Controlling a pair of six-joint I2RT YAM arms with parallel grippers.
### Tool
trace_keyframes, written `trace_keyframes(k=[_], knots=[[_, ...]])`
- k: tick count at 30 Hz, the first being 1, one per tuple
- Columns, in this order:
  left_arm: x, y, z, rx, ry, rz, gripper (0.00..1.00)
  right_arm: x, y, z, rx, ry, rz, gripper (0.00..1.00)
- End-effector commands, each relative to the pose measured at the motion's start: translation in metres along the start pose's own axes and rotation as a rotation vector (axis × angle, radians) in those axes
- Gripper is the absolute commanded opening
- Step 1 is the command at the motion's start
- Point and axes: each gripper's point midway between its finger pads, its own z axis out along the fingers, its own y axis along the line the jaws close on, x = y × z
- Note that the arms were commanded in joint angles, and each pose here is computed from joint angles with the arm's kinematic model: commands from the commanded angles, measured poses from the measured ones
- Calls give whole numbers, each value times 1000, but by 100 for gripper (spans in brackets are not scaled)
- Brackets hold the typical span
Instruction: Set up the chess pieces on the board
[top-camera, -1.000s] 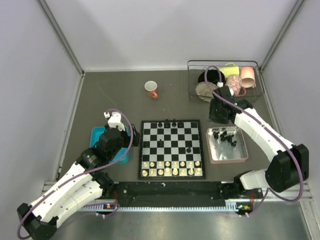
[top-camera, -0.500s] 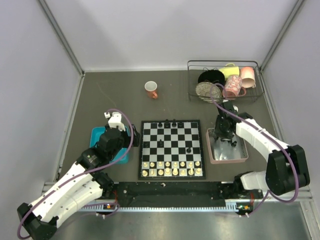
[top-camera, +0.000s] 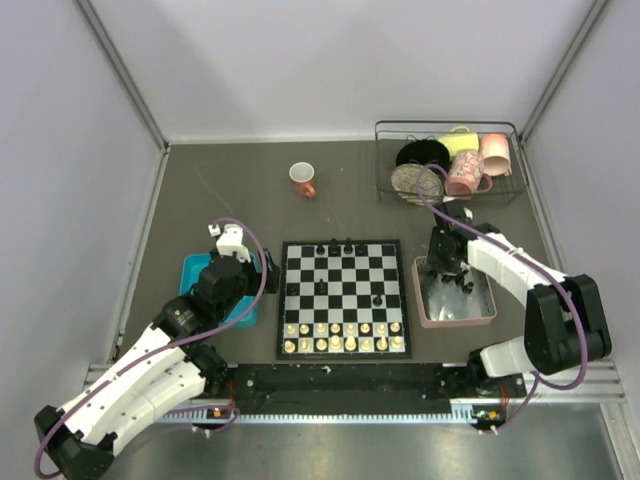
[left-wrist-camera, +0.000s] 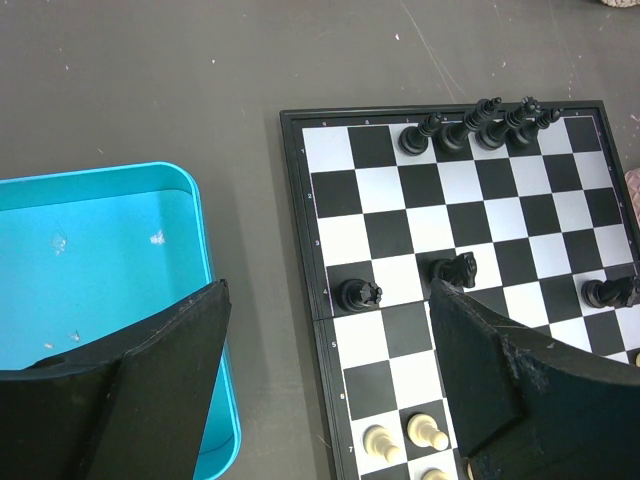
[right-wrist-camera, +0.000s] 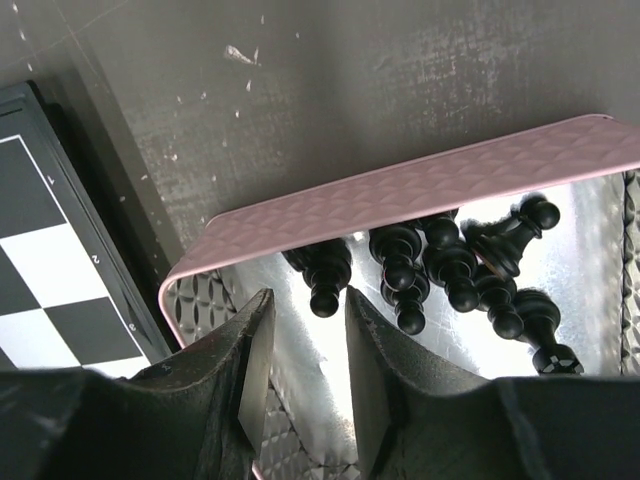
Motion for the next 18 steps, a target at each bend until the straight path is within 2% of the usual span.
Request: trace_keyframes(k=[1, 12, 18], knots=[[-10, -4, -1, 10, -26, -8, 85, -19, 0, 4, 3, -52, 9, 33], [-10, -4, -2, 8, -29, -10, 85, -14, -3, 12, 18, -30, 2, 30], [-10, -4, -1, 8, -28, -8, 85, -15, -5, 12, 28, -39, -2, 23]])
